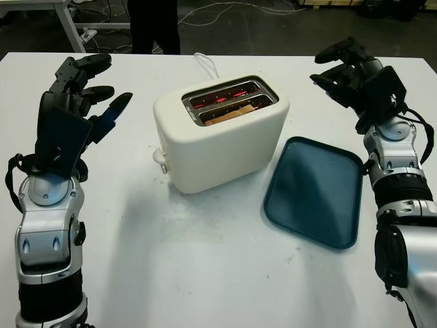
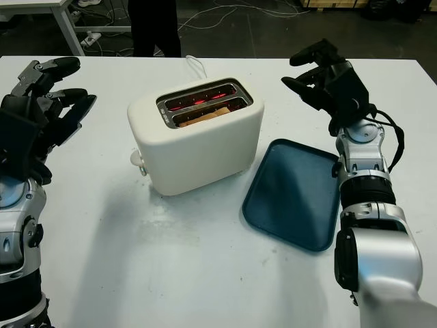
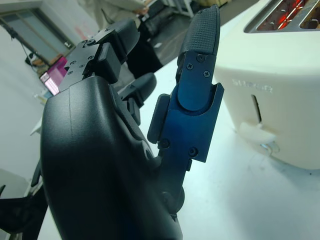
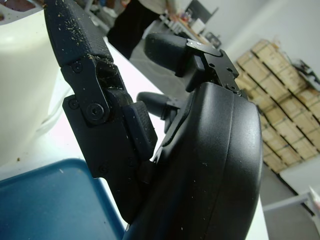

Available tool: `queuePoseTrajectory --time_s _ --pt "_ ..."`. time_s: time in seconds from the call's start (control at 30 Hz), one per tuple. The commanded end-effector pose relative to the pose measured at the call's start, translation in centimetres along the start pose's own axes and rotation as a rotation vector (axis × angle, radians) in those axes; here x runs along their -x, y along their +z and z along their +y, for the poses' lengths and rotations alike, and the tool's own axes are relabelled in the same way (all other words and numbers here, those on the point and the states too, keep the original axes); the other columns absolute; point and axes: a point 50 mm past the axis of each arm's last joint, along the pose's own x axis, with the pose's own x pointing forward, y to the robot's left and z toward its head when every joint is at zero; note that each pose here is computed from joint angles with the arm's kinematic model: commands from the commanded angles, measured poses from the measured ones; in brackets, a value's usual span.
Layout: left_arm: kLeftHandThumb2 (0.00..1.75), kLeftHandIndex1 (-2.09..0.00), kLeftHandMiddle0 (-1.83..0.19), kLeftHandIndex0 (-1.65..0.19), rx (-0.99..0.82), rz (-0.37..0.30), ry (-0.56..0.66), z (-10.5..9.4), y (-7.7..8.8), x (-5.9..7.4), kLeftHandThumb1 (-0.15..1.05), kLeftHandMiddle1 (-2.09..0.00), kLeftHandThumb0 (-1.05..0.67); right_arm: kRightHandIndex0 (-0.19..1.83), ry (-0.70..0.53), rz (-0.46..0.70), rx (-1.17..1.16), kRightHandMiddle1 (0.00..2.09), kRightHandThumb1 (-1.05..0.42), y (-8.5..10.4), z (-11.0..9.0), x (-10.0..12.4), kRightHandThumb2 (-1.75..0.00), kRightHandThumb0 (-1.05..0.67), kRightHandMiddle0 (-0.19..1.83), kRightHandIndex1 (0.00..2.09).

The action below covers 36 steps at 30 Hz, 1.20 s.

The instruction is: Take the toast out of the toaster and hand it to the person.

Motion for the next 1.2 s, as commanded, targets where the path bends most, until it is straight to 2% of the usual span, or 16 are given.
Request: queuePoseTrajectory --time_s 0.0,0.27,0.43,0.67,0.83,1.0,1.17 --pt "0.07 -0.74 -0.1 -0.19 -0.024 -0.016 -0.005 0.0 0.5 -0.2 0.92 -1.04 -0.7 0.05 0.014 -0.018 0.001 1.49 -0.9 0.4 0.1 -0.2 -0.01 -1.05 0.1 1.6" --pt "0.06 -0.79 -0.06 -0.14 -0.002 -0.011 -0.019 -0.4 0.4 -0.3 0.92 -1.1 -0.66 0.07 0.046 0.01 0.028 1.48 -0.87 0.0 0.5 -0.1 0.0 -1.05 0.11 1.61" --pt "0.07 -0.79 -0.05 -0.13 0.0 -0.001 -0.014 -0.2 0.4 -0.2 0.92 -1.08 -0.67 0.1 0.061 0.039 -0.004 1.51 -0.85 -0.5 0.8 0.0 0.0 -1.05 0.17 1.66" --pt "0.06 -0.81 -0.04 -0.13 0.008 -0.009 -0.023 -0.2 0.4 -0.1 0.92 -1.09 -0.68 0.22 0.051 0.055 -0.078 1.46 -0.83 -1.7 1.1 0.7 0.0 -1.05 0.3 1.61" --pt "0.07 -0.81 -0.05 -0.13 -0.02 0.003 -0.011 -0.1 0.4 0.3 0.92 -1.09 -0.69 0.26 0.045 0.071 -0.106 1.45 -0.8 -2.2 1.0 1.2 0.0 -1.05 0.35 1.61" --pt "0.07 -0.79 -0.07 -0.14 -0.001 0.004 -0.002 0.1 0.1 0.9 0.92 -1.06 -0.7 0.35 0.037 0.102 -0.156 1.35 -0.77 -2.9 1.1 1.8 -0.01 -1.05 0.45 1.54" --pt "0.06 -0.75 -0.1 -0.17 0.017 -0.004 0.005 0.3 -0.2 1.3 0.92 -1.02 -0.7 0.27 0.041 0.105 -0.127 1.44 -0.8 -2.6 0.9 2.3 -0.01 -1.05 0.4 1.65"
